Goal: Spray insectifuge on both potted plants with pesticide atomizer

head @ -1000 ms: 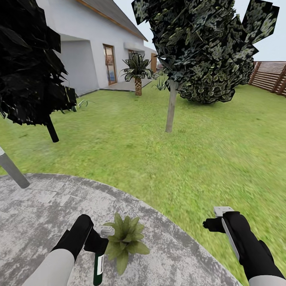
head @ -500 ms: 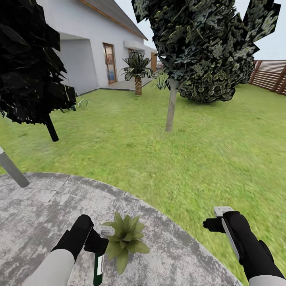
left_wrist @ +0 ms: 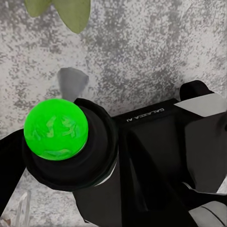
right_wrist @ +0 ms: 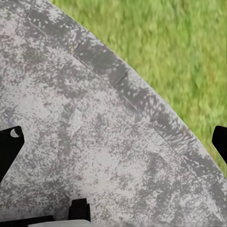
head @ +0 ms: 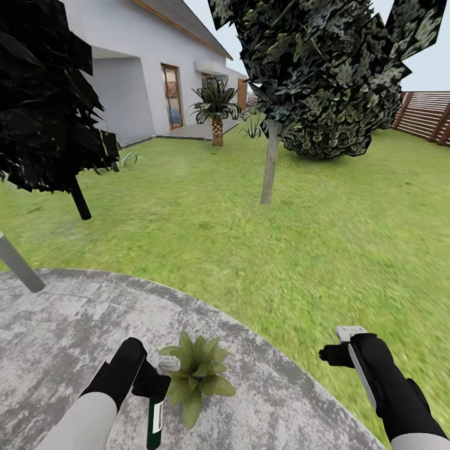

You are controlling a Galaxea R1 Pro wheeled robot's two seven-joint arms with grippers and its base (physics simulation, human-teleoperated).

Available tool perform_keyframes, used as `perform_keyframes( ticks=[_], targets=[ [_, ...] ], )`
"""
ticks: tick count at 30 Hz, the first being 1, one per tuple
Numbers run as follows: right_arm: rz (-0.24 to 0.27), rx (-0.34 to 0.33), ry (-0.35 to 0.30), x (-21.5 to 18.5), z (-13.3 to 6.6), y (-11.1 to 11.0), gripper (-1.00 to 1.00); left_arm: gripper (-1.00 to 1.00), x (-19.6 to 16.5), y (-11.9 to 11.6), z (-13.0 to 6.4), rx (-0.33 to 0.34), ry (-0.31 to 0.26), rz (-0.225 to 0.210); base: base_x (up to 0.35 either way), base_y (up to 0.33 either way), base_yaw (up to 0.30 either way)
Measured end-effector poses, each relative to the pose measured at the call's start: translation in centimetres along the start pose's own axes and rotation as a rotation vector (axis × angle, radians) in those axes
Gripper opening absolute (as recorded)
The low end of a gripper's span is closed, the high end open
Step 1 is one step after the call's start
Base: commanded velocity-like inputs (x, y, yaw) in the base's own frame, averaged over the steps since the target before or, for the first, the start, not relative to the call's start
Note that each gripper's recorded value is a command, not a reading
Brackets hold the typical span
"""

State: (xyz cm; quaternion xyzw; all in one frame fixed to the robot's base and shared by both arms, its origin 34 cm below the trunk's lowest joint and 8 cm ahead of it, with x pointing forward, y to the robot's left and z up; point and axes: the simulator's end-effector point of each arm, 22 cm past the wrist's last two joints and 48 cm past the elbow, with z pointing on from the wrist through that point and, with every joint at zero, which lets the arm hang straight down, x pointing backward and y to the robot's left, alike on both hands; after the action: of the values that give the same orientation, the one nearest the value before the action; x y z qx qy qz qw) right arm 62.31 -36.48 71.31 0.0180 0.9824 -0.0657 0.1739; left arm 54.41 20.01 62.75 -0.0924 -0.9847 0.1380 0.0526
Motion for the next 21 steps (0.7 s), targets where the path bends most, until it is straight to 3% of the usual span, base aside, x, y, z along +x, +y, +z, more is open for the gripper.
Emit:
perform_keyframes(
  ticks=[7, 21],
  targets=[
    [0.001, 0.0, 0.001, 0.06, 0.02, -0.04, 1.0, -1.0, 0.3, -0.05, 0.19, 0.001, 0.005, -0.001, 0.261, 0.0, 0.0],
    [-0.001, -0.001, 0.017, 0.55, 0.67, 0.07, 1.0, -1.0, 0.8, 0.25, 0.92, 0.0, 0.024, -0.005, 0.012, 0.0, 0.0]
  ],
)
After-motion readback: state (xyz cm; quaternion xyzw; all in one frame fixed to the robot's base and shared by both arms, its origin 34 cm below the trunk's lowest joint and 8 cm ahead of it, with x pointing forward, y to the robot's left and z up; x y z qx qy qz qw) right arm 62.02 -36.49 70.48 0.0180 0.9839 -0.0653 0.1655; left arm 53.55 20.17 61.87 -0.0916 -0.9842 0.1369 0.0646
